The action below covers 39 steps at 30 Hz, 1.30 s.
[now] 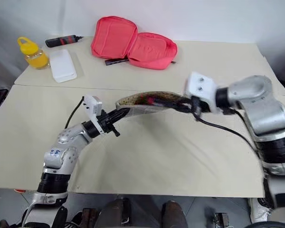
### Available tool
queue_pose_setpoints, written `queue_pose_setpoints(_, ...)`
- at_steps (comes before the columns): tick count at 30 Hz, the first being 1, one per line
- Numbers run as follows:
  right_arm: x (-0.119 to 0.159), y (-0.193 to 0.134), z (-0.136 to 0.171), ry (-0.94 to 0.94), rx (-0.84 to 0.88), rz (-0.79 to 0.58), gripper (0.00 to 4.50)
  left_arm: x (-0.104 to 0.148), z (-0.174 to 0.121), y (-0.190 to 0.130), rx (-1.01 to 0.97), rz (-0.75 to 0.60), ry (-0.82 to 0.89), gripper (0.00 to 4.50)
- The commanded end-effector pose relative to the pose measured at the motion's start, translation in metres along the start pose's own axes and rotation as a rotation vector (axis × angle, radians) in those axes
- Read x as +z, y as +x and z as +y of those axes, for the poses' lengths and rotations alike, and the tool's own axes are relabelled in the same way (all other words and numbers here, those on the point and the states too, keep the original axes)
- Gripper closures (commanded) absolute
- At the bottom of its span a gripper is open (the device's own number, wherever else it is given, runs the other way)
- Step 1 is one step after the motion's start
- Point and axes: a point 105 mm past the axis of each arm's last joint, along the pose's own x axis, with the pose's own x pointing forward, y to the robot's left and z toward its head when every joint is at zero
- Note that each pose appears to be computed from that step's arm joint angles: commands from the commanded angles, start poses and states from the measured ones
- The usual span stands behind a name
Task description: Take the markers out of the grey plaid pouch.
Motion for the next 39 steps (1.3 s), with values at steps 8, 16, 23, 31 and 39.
queue_pose_setpoints(8, -0.048, -0.015, -0.023, 0.001, -0.174, 0.104, 3.91, 0.013, 0.008, -0.013, 0.005, -0.082, -0.071, 4.50)
queue_pose_setpoints(16, -0.059, 0.027, -0.018, -0.013, -0.230, -0.025, 3.91, 0.016, 0.002, -0.011, -0.036, -0.077, -0.077, 4.50)
queue_pose_setpoints(23, -0.062, 0.029, -0.017, 0.020, -0.201, -0.044, 2.56, 0.015, -0.002, -0.013, -0.043, -0.079, -0.093, 4.50)
queue_pose_setpoints(31, 0.002, -0.004, -0.025, 0.063, -0.134, -0.291, 1.50, 0.012, -0.009, -0.015, -0.085, -0.049, -0.116, 4.50)
queue_pose_setpoints(39, 0.118, -0.037, -0.008, -0.042, 0.011, -0.565, 3.42, 0.012, -0.032, -0.015, -0.196, 0.000, -0.202, 4.50)
